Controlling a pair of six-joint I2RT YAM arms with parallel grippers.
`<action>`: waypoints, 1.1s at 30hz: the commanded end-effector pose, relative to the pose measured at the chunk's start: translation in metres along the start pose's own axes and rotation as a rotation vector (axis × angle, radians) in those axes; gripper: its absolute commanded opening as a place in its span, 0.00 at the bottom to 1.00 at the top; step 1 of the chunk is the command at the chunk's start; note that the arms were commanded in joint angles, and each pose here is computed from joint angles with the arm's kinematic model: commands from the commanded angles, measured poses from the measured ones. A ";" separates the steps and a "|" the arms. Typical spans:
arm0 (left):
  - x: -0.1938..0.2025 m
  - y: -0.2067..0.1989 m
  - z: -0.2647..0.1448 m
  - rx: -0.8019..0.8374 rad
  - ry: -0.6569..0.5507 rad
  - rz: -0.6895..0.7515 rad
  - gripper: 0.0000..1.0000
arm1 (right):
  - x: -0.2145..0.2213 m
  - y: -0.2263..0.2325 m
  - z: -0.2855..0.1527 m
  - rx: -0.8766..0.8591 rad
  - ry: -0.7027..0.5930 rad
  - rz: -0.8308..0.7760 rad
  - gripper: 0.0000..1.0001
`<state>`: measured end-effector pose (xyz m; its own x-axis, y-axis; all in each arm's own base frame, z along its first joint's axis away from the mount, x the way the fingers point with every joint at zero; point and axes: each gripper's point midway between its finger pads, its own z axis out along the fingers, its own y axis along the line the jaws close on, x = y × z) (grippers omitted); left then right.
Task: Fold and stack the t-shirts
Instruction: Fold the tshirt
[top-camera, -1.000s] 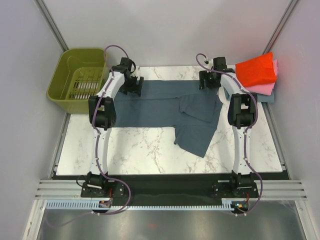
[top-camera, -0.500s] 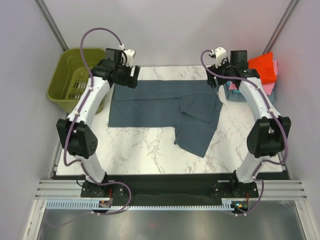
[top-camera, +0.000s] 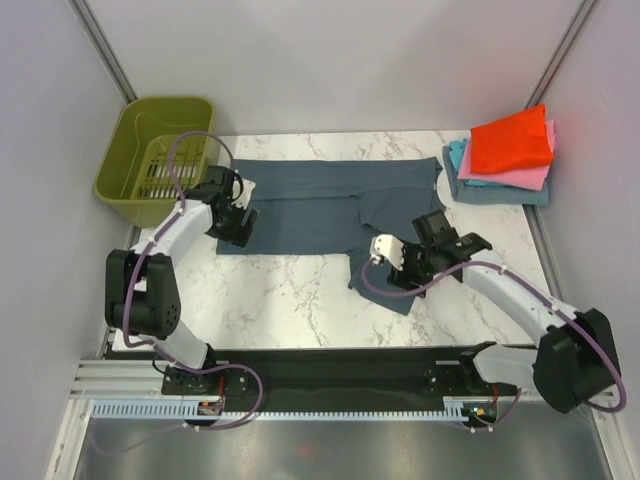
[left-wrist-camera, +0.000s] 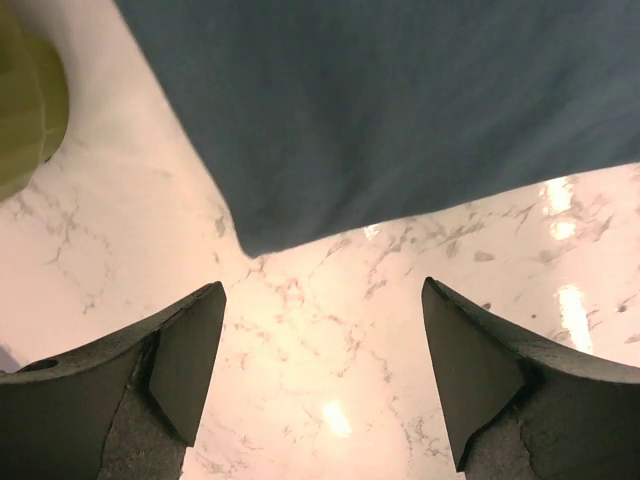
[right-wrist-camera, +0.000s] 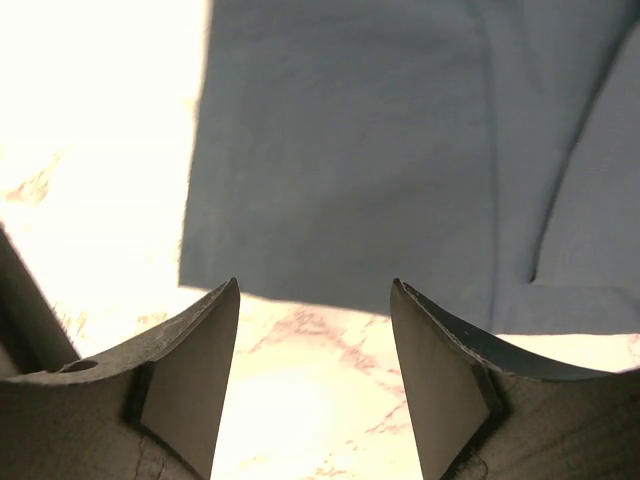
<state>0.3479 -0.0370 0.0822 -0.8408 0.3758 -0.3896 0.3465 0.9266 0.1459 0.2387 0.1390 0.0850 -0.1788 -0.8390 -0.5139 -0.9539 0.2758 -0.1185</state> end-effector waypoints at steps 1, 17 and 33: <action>-0.013 0.022 -0.023 -0.088 -0.113 0.029 0.87 | 0.003 0.013 -0.006 0.006 -0.006 -0.184 0.70; -0.027 0.056 -0.021 -0.226 -0.128 -0.016 0.86 | 0.029 0.058 0.019 -0.166 0.078 -0.359 0.66; -0.029 0.061 -0.011 -0.222 -0.104 -0.048 0.87 | 0.048 0.066 0.042 -0.218 0.182 -0.396 0.60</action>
<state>0.3732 0.0073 0.0984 -0.8279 0.3405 -0.4457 0.2188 0.9277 0.3024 0.1730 0.1330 0.0209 0.1627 -0.9386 -0.3043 -0.9866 -0.1508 -0.0624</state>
